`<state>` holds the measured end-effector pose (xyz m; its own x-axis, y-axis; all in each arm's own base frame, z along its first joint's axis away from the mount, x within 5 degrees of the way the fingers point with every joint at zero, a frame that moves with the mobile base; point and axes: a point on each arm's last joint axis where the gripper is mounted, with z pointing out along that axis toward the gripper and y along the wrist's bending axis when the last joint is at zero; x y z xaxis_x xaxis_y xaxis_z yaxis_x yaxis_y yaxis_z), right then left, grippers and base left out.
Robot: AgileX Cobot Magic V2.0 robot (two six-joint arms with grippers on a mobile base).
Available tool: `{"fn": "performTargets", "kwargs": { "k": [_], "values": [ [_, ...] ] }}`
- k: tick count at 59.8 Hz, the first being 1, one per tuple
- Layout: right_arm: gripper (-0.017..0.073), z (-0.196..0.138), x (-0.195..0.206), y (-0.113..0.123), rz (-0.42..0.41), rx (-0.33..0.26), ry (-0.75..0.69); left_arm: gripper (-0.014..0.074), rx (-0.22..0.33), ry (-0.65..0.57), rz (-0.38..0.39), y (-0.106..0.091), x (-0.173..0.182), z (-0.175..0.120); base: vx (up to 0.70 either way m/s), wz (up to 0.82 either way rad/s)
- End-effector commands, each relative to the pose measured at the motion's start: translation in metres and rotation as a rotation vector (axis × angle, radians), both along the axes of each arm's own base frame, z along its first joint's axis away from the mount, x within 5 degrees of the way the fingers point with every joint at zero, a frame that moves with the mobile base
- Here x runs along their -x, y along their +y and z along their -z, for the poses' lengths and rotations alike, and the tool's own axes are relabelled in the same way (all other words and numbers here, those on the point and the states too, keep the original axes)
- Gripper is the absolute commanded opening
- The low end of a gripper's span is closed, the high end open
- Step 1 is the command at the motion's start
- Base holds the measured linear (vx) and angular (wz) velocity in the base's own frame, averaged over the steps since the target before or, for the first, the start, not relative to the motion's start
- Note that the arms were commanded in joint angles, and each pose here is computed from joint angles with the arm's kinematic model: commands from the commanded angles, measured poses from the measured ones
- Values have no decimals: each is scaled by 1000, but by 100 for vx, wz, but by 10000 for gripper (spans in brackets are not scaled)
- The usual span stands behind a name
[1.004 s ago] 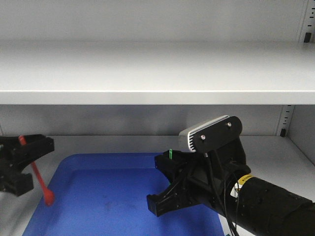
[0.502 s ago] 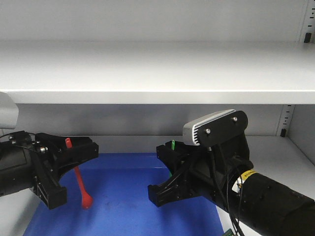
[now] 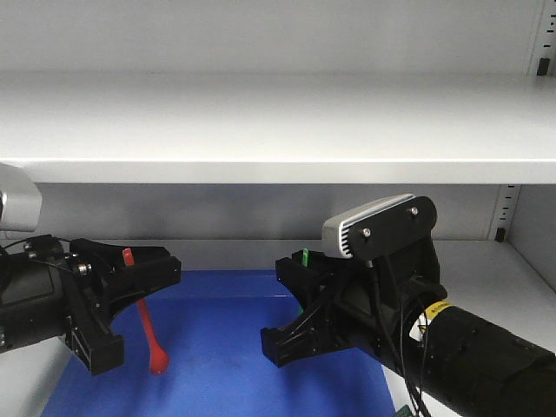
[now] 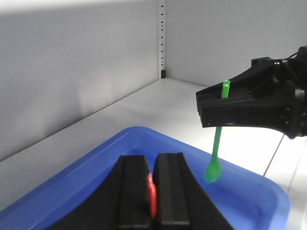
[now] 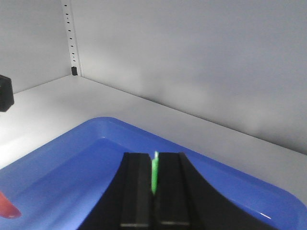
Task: Sort red and green spoons into left cabinet
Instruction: 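Lower both held spoons over the blue tray, then open both grippers to release the spoons onto the blue tray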
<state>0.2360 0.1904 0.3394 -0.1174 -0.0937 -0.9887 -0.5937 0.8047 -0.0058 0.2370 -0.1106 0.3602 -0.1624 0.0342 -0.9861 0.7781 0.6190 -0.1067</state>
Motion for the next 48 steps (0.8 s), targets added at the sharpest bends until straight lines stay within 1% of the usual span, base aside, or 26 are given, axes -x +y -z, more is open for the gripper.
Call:
{"fn": "performTargets", "kwargs": {
  "k": [1,8,13,14,18,24,30,36,48],
  "values": [
    [118,-24,2,-4,17,-54,-92,79,127,82,-91,3,-11,-7,0,0],
    [242,-22,2,-3,7,-43,-70,187,126,80,-76,3,-10,-7,0,0],
    [365,-21,3,-3,5,-40,-65,281,125,80,-80,3,-10,-7,0,0],
    [383,-21,3,-3,5,-40,-65,312,125,80,-80,3,-10,-7,0,0],
    [472,-21,3,-3,5,-40,-65,373,125,80,-82,3,-10,-7,0,0],
    [557,-21,3,-3,5,-41,-62,447,124,80,-85,3,-11,-7,0,0],
    [586,-21,3,-3,4,-40,-60,458,121,81,-103,4,-12,-7,0,0],
    [586,-21,3,-3,4,-40,-60,457,119,78,-115,5,-12,-7,0,0],
    [586,-21,3,-3,4,-40,-60,457,121,77,-111,5,-12,-7,0,0]
  ]
}}
